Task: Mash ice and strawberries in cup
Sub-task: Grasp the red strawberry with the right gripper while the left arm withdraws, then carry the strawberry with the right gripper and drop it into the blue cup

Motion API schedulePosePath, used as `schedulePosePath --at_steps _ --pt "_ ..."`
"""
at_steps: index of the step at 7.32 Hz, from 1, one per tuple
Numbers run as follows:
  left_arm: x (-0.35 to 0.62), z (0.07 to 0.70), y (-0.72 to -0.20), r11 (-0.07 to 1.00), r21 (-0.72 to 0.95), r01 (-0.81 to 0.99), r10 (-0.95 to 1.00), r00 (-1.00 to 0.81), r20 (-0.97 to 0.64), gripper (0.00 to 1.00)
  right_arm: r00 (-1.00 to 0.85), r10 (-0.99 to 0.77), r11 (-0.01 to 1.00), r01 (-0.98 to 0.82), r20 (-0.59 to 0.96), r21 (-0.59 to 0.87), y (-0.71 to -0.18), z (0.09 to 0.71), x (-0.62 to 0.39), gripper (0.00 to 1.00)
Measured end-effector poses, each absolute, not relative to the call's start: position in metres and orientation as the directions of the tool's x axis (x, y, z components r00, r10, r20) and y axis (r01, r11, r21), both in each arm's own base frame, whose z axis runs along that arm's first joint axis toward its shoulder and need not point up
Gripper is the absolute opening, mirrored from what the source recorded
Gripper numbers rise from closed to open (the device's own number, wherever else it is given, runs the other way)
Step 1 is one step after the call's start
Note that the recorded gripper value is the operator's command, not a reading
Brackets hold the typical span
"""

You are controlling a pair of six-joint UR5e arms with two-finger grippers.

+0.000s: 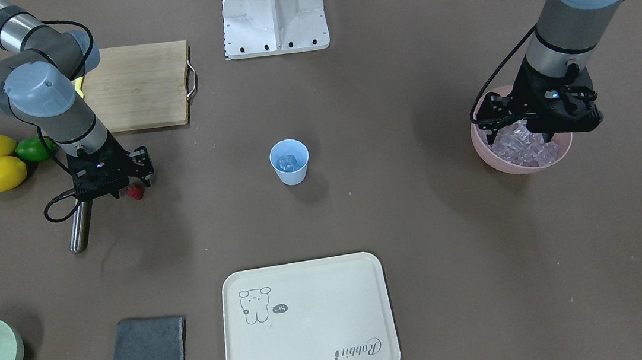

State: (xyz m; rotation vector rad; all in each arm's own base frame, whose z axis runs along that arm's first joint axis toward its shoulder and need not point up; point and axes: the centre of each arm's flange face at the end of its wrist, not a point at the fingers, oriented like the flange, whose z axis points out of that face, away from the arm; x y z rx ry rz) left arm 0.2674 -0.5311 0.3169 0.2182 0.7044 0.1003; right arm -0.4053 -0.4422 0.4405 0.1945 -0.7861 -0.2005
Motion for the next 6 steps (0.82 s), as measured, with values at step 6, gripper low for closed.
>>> schedulePosePath --at_steps 6 --pt "0.224 0.346 -0.54 0.966 0.253 -0.048 0.196 0.772 -0.605 0.97 0.647 -0.251 0.96 0.07 0.72 0.271 -0.463 0.37 -0.408 0.0"
